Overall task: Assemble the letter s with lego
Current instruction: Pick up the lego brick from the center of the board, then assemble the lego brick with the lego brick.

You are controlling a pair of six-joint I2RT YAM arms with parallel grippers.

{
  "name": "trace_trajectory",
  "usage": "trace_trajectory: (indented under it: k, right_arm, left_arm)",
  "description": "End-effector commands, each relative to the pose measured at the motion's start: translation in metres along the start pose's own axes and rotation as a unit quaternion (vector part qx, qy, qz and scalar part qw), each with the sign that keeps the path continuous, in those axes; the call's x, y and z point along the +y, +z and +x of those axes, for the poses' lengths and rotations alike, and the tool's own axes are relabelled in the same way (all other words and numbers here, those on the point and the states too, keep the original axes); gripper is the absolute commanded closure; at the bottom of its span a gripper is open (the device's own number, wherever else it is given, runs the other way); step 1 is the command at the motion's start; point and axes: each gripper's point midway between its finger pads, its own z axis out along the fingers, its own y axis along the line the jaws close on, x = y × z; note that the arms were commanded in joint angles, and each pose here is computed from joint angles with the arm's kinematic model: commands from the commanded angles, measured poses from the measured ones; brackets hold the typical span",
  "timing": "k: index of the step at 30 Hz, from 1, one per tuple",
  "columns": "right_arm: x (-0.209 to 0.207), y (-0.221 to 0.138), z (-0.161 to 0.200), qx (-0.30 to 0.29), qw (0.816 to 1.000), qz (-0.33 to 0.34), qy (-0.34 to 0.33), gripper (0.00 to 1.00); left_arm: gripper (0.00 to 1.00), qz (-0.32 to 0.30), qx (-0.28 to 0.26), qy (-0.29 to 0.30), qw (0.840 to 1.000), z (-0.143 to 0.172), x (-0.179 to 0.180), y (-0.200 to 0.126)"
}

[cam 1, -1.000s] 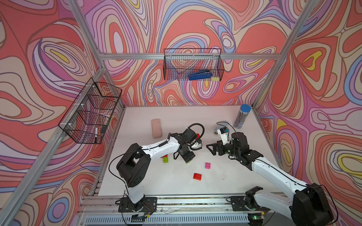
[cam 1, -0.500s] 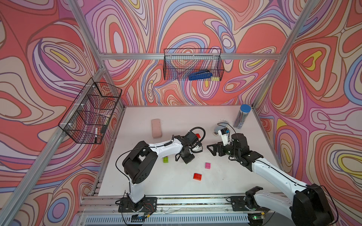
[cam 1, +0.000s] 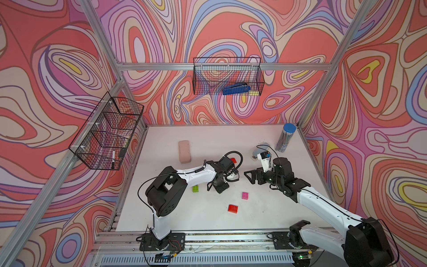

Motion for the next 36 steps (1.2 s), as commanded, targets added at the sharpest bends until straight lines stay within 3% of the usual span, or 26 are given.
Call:
trace_trajectory:
  k: [1, 8, 20, 28, 36]
  right_arm:
    - [-0.001, -0.004, -0.001, -0.008, 1.0, 0.006, 0.0, 0.02]
    - [-0.005, -0.004, -0.009, -0.016, 1.0, 0.014, -0.01, 0.02]
    - [-0.01, 0.001, -0.023, -0.034, 0.999, 0.002, -0.008, 0.02]
    - [-0.01, 0.004, -0.029, -0.041, 0.999, -0.007, -0.008, 0.02]
    - [-0.014, 0.006, -0.03, -0.038, 0.999, -0.007, -0.004, 0.02]
  left_arm:
    - [0.77, 0.004, 0.026, 0.03, 0.999, 0.016, -0.004, -0.002]
    - [0.77, 0.03, 0.013, 0.082, 0.996, 0.008, 0.003, -0.031]
    - [0.76, 0.033, -0.015, 0.145, 0.989, -0.021, 0.045, -0.072]
    - [0.76, 0.041, -0.015, 0.196, 0.98, -0.041, 0.065, -0.071]
    - [0.76, 0.058, -0.012, 0.21, 0.976, -0.055, 0.07, -0.06]
